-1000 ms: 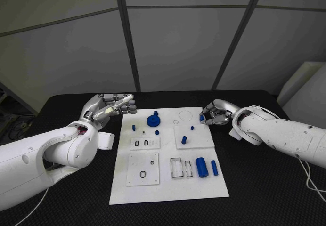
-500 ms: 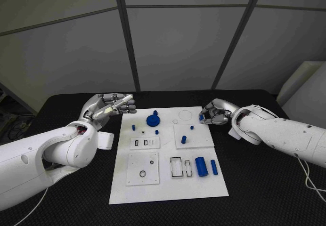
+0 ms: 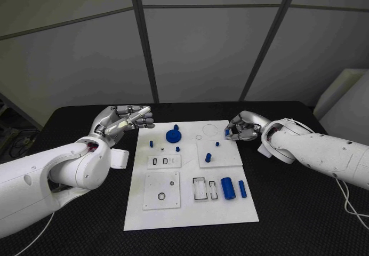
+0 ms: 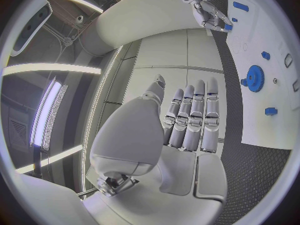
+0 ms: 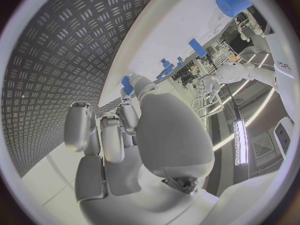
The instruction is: Assemble the parts on the task board
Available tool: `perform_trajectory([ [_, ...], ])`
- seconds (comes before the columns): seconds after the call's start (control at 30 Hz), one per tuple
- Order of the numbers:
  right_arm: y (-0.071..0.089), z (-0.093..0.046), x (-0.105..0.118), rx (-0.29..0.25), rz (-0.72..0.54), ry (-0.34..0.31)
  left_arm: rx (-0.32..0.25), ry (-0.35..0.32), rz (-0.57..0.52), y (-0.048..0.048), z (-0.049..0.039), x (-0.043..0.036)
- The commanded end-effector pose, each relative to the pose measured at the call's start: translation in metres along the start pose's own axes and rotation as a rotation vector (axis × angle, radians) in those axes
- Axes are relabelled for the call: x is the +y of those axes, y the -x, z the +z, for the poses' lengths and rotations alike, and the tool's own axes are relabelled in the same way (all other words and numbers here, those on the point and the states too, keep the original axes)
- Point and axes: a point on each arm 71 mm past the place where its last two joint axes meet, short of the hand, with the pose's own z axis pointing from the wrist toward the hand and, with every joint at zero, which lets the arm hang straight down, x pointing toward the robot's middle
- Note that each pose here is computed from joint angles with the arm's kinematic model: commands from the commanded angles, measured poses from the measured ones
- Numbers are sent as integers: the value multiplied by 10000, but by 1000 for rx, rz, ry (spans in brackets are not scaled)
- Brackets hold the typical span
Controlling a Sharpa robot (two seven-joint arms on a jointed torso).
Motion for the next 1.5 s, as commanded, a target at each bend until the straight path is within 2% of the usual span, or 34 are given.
perform_trajectory([
  [0.03,32,-3,22,-43,7,6,14,-7,0,-14,3,-12],
  [0.27,33,-43,81,-59,29,3,15,-4,0,-5,-1,-11],
  [0.43,11,-82,205,-54,48,3,14,-2,1,3,-4,-11],
  [0.83,-42,-15,902,-39,48,75,9,5,4,35,-12,-10],
  [1.03,-183,43,1289,-2,31,134,8,8,4,41,-6,-5],
  [1.2,-379,124,1621,69,6,189,7,12,5,50,4,3],
  [1.5,-620,185,1956,115,-67,259,6,15,5,51,19,13],
])
